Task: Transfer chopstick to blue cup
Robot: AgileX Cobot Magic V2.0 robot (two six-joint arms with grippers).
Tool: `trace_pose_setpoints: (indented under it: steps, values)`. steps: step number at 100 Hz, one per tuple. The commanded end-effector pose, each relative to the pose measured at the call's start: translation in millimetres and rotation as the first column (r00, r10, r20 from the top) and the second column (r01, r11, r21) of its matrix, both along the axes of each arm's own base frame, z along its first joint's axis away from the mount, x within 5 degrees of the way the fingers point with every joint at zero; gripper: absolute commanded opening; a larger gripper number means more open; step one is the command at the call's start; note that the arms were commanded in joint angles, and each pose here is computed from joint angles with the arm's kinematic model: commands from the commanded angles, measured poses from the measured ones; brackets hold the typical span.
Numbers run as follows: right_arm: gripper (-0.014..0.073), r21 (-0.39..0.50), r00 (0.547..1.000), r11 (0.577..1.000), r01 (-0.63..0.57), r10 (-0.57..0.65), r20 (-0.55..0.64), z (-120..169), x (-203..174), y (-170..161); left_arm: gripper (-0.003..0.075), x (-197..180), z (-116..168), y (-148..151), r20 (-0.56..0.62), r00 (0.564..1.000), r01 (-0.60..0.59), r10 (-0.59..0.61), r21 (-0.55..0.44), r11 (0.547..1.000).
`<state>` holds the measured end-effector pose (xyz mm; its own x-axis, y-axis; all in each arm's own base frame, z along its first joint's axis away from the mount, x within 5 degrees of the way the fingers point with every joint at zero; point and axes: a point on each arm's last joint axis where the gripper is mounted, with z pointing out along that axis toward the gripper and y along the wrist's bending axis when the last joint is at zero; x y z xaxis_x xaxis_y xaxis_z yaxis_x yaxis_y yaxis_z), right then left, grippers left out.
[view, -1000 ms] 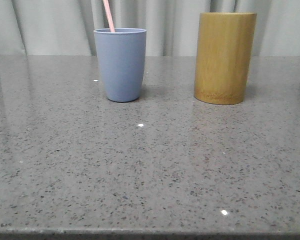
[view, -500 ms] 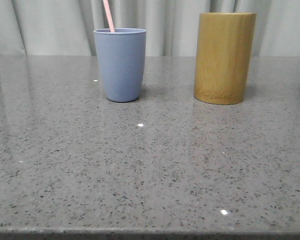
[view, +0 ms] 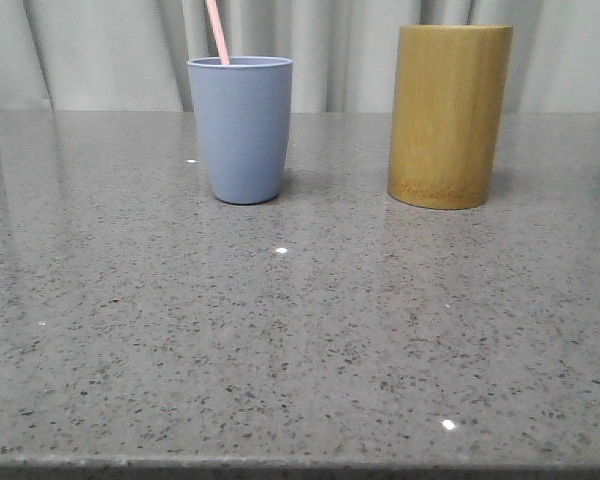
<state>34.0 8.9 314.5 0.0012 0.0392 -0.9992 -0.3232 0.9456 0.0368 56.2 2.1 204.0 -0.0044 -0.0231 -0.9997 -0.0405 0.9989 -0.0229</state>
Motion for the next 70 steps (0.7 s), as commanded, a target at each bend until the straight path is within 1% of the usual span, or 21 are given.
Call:
trace_pose_setpoints:
  steps: [1, 16, 24, 34, 52, 70]
  values:
    - [-0.0069, 0.008, 0.995, 1.000, 0.004, -0.005, 0.096, 15, -1, 0, -0.0019, -3, 6, 0, 0.109, 0.994, -0.004, 0.005, -0.008, 1.000]
    - [-0.0069, 0.007, 0.996, 1.000, 0.004, -0.004, 0.094, 14, -1, 0, -0.0019, -3, 6, 0, 0.109, 0.994, -0.004, 0.005, -0.008, 1.000]
    - [-0.0069, 0.004, 0.996, 1.000, 0.002, -0.002, 0.089, 8, 2, 1, -0.0019, -3, 6, 0, 0.109, 0.994, -0.004, 0.005, -0.008, 1.000]
    - [-0.0069, 0.008, 0.994, 1.000, 0.020, -0.021, 0.111, 0, 6, 2, -0.0019, -3, 6, 0, 0.109, 0.994, -0.004, 0.005, -0.008, 1.000]
    - [-0.0069, 0.020, 0.982, 0.993, 0.119, -0.120, 0.147, -22, 17, 2, -0.0019, -3, 6, 0, 0.109, 0.994, -0.004, 0.005, -0.008, 1.000]
    - [-0.0069, 0.050, 0.954, 0.979, 0.199, -0.205, 0.219, -49, 24, -1, -0.0019, -3, 6, 0, 0.109, 0.994, -0.004, 0.005, -0.008, 1.000]
